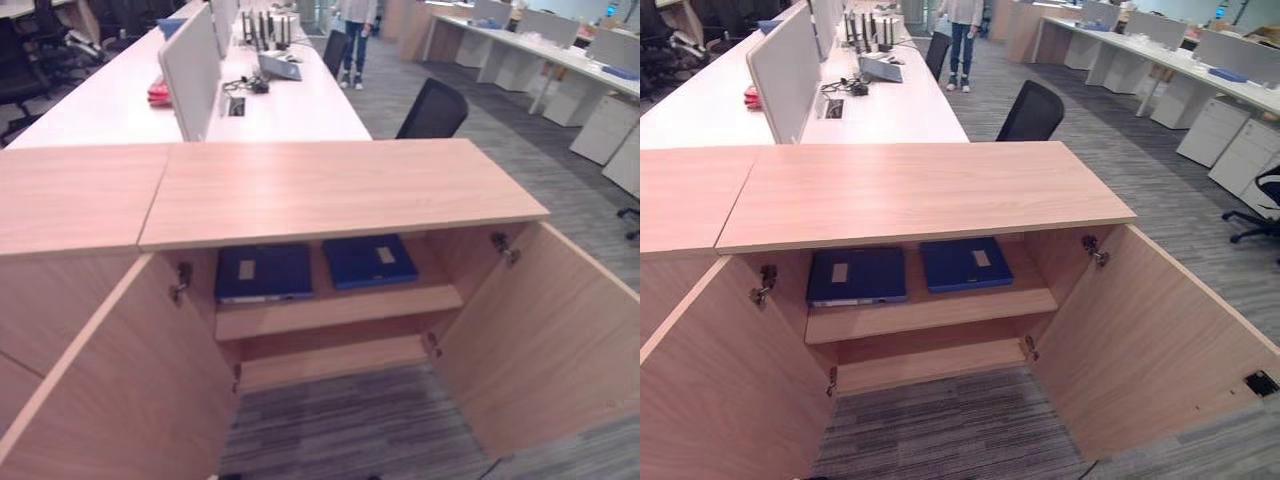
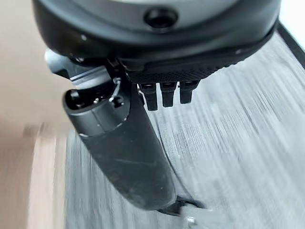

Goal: Put the empty folder in the office cabinet

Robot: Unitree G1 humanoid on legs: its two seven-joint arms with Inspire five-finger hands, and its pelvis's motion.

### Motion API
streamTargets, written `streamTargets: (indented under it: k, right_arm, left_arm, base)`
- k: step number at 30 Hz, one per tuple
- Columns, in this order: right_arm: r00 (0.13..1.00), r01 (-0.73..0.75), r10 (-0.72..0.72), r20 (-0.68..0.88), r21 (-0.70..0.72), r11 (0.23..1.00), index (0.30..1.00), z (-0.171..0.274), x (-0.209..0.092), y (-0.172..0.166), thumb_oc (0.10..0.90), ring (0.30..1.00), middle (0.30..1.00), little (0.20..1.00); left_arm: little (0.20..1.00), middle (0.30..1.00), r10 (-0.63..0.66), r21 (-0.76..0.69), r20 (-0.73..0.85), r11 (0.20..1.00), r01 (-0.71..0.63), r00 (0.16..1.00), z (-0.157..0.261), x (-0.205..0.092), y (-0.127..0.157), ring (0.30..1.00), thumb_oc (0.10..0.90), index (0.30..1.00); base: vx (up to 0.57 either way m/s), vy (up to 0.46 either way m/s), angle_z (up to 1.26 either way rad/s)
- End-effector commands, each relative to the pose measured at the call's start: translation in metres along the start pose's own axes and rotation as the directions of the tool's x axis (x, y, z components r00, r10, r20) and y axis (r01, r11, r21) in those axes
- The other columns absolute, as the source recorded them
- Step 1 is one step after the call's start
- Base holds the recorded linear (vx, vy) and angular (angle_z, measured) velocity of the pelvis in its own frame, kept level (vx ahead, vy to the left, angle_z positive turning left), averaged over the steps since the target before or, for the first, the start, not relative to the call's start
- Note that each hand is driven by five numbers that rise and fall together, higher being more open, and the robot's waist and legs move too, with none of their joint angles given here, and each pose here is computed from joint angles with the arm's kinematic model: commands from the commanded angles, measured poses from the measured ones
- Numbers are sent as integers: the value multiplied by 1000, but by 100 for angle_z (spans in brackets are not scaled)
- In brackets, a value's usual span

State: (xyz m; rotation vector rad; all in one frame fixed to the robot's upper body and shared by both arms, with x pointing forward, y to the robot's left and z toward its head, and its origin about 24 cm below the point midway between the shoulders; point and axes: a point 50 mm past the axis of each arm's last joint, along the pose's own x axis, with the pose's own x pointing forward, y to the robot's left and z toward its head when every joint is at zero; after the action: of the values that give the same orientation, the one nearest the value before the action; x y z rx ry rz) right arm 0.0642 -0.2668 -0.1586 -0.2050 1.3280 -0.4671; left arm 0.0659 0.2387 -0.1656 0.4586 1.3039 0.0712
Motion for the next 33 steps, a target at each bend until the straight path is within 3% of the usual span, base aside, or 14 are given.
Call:
streamTargets:
  k: [1,9,15,19,23,25,33]
  right_arm:
    - [982,151,-167,91,159,976,900,45,3,-42,800,900,900,900]
    - [906,262,-369,205,412,872,900,75,-6,-93,800,900,900,900]
    - [862,331,-445,245,393,858,900,86,-12,-119,800,900,900,900]
    - [907,328,-391,155,319,889,900,64,-3,-105,800,900,900,900]
    - [957,269,-284,54,200,942,900,35,3,-73,800,900,900,900]
    - [980,197,-197,-14,133,971,900,16,4,-46,800,900,900,900]
    - [997,74,-74,16,11,997,900,19,1,-6,800,900,900,900]
  left_arm:
    - [900,900,-34,6,-30,999,35,999,-1,0,-7,900,800,900]
    - [900,900,-51,-82,-76,996,45,996,-14,-2,-14,900,800,900]
    - [900,900,-60,-106,-85,993,50,995,-14,-3,-19,900,800,900]
    - [900,900,-59,-103,-83,993,51,995,-12,-3,-21,900,800,900]
    - [900,900,-56,-78,-69,996,51,996,-8,-3,-21,900,800,900]
    - [900,900,-53,-136,-38,990,48,998,0,-2,-21,900,800,900]
    - [900,900,-51,-183,-14,982,48,999,5,-2,-19,900,800,900]
  base:
    - [13,-11,-8]
    - [10,-11,-17]
    - [2,-4,-10]
    - [4,-5,-2]
    - [38,-54,18]
    - [48,-85,41]
    - [29,-62,49]
